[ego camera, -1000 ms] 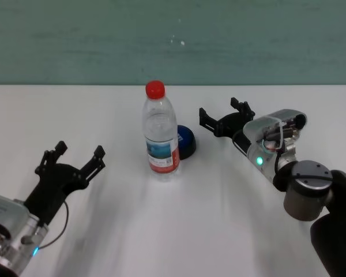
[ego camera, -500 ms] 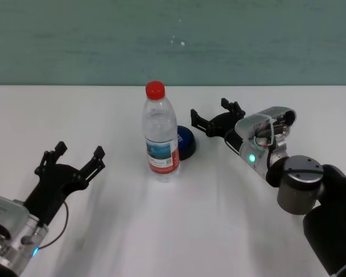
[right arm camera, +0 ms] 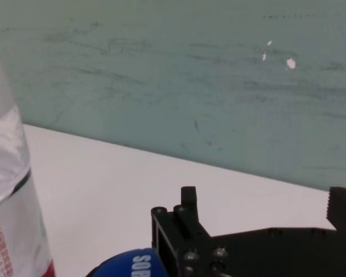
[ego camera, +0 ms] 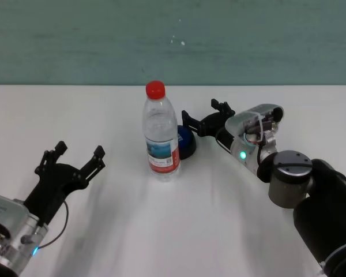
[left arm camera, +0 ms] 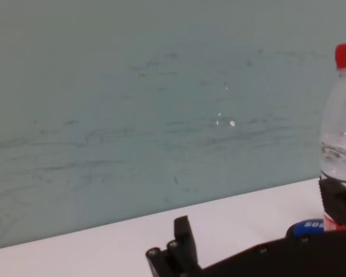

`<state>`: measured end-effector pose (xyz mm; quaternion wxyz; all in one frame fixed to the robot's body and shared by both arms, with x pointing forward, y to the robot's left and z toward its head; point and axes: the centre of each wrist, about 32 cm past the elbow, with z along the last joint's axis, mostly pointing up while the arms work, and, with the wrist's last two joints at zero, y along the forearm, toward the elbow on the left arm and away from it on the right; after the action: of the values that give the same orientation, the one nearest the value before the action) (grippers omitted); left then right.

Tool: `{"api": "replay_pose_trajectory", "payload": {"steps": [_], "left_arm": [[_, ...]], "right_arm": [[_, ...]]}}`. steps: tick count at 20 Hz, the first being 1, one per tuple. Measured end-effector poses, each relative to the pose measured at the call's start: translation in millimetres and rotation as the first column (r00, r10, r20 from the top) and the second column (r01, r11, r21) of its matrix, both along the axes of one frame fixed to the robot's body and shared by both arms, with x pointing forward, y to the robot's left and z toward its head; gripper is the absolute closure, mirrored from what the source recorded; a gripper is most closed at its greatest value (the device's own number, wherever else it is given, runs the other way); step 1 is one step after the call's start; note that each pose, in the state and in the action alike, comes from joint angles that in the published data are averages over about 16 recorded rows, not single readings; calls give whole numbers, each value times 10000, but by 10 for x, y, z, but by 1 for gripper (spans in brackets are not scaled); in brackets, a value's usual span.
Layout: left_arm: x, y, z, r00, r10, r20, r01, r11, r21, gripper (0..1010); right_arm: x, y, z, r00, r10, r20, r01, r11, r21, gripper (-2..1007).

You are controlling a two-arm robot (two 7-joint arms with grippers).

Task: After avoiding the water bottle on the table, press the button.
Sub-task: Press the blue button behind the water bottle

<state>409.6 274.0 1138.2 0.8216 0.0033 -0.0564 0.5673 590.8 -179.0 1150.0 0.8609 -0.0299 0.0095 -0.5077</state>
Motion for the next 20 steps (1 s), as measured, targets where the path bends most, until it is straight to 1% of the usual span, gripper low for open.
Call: {"api": "replay_pose_trajectory", "payload": {"steps": [5, 10, 15, 20], "left_arm": [[0, 0, 0, 10000, 0, 0, 0, 10000, 0, 0], [0, 0, 0, 10000, 0, 0, 0, 10000, 0, 0], [0, 0, 0, 10000, 0, 0, 0, 10000, 0, 0], [0, 0, 0, 10000, 0, 0, 0, 10000, 0, 0]], "right_arm": [[62, 27, -41, 9998, 73, -208, -74, 10000, -38, 1], [107, 35, -91, 9989, 93, -463, -96, 9999, -52, 1], [136, 39, -138, 9975, 118, -694, -121, 9999, -38, 1], [148, 43, -172, 9962, 143, -859, -143, 9999, 0, 1]]}}
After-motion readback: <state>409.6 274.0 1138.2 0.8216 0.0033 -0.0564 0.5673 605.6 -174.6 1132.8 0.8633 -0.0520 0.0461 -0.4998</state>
